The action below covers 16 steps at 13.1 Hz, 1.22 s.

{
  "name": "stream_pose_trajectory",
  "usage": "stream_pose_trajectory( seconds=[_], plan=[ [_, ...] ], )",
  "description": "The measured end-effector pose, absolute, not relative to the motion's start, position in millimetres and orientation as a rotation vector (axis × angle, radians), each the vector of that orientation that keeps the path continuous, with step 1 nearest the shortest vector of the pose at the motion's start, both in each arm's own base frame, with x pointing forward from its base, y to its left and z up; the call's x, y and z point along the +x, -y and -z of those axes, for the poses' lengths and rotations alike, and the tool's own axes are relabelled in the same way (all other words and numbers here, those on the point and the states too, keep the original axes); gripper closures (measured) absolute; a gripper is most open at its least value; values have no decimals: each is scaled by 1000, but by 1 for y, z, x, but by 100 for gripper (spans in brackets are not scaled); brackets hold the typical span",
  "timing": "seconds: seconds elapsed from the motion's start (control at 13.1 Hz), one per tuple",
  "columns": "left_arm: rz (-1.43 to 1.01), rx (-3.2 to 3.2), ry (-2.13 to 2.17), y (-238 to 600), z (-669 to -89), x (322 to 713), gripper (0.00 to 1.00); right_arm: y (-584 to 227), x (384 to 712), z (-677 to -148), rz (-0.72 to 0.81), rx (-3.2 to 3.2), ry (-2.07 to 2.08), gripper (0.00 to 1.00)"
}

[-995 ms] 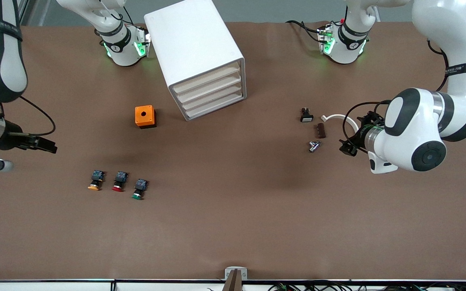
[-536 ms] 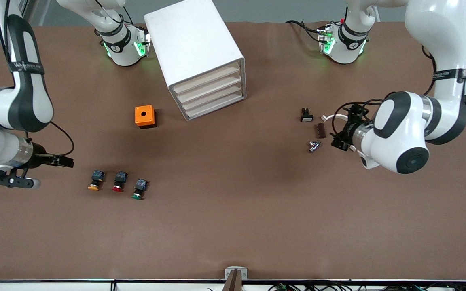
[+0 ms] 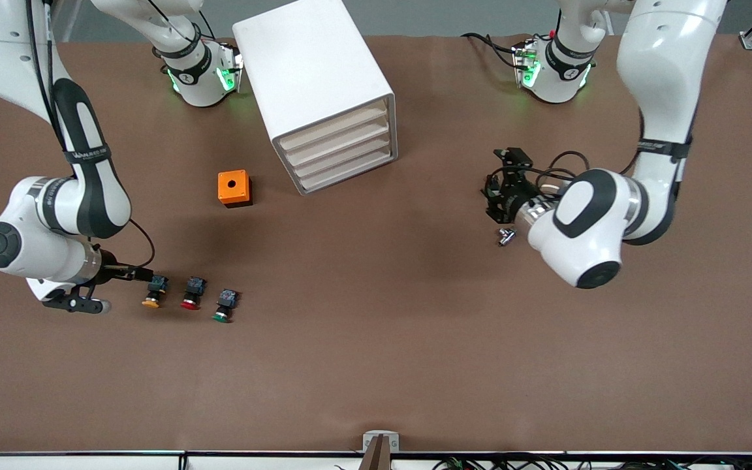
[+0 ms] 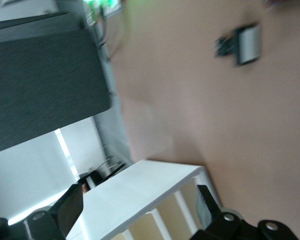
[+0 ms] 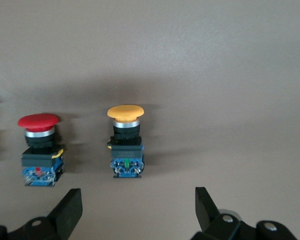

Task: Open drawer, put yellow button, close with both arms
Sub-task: 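Grasp the yellow button with the right gripper while the left gripper reaches the drawer, then pull the drawer open with the left gripper while the right gripper lifts the button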

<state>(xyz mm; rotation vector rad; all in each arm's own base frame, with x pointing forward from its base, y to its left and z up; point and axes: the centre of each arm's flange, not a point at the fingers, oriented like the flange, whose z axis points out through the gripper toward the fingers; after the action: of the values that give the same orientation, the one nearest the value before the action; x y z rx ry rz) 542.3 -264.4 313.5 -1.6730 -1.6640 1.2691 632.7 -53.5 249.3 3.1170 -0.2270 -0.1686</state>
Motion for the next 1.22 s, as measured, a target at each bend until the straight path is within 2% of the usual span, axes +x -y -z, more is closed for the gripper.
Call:
stream_pose_trajectory(
  seconds=[0.38, 0.69, 0.77, 0.84, 0.99, 1.07, 1.15, 1.22],
  plan=[
    [-1465, -1301, 1654, 313, -285, 524, 4, 44, 624, -194, 106, 3124, 214, 0],
    [-1429, -1130, 1619, 358, -266, 500, 7, 43, 621, -177, 99, 3123, 213, 2],
    [-1425, -1104, 1617, 367, -265, 498, 11, 43, 622, -177, 98, 3123, 213, 3],
    [-1423, -1083, 1620, 373, -263, 498, 11, 43, 622, -177, 97, 3123, 213, 10],
    [-1414, -1047, 1664, 383, -260, 501, 14, 43, 621, -177, 121, 3123, 212, 36],
    [-1405, -1029, 1702, 390, -258, 503, 14, 42, 621, -178, 151, 3124, 213, 44],
    [-1397, -1015, 1740, 400, -257, 503, 15, 42, 622, -181, 184, 3124, 215, 44],
    [-1401, -1004, 1777, 411, -256, 502, 15, 41, 625, -185, 210, 3125, 220, 51]
  ],
)
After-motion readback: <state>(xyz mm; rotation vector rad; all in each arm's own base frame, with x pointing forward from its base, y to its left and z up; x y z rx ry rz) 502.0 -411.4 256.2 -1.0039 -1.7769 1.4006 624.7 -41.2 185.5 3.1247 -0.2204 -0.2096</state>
